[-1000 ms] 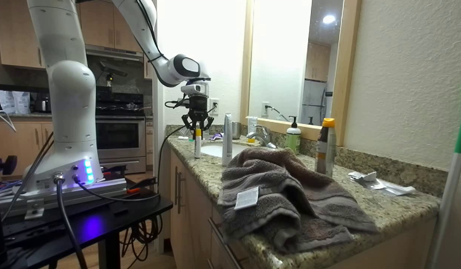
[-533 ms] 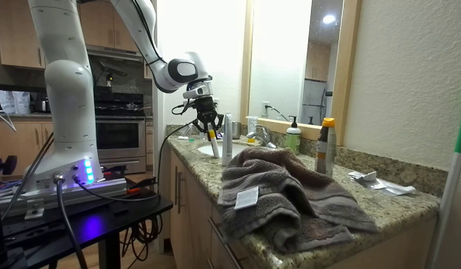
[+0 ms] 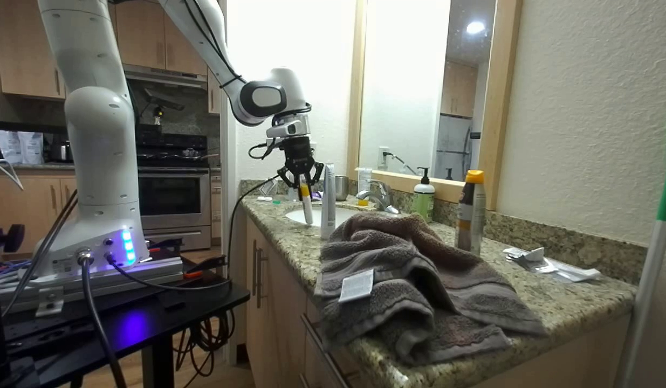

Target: Pick up the white bottle with yellow lid from the right and put it near the sink

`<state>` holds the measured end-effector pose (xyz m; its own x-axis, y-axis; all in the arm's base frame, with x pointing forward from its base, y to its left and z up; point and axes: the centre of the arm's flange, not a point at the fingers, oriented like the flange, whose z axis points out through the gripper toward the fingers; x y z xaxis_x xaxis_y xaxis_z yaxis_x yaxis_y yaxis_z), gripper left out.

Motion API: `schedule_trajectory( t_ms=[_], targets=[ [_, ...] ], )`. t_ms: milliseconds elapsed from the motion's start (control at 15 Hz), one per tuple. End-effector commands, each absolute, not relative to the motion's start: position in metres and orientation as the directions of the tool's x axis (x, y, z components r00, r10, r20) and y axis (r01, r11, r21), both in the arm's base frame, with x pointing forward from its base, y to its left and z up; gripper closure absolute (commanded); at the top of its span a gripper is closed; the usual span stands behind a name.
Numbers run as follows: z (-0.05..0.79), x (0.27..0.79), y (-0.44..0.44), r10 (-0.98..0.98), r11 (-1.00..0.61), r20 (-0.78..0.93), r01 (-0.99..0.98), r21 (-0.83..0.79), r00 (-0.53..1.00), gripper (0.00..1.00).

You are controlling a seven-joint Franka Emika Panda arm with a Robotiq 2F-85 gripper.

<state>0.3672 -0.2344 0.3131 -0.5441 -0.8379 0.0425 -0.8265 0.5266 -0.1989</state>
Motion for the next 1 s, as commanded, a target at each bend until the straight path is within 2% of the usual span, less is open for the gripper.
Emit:
schedule_trajectory(
  t_ms=[0, 467, 933],
  targets=[
    [0.337, 0.366, -0.242, -0.859, 0.506, 0.029, -0.855, -0.114, -0.512, 0.94],
    [0.333, 0.373, -0.233, -0.88, 0.475, 0.067, -0.876, 0.082, -0.471, 0.94],
    [0.31, 0.392, -0.204, -0.84, 0.522, 0.239, -0.846, 0.111, -0.487, 0.94]
  ],
)
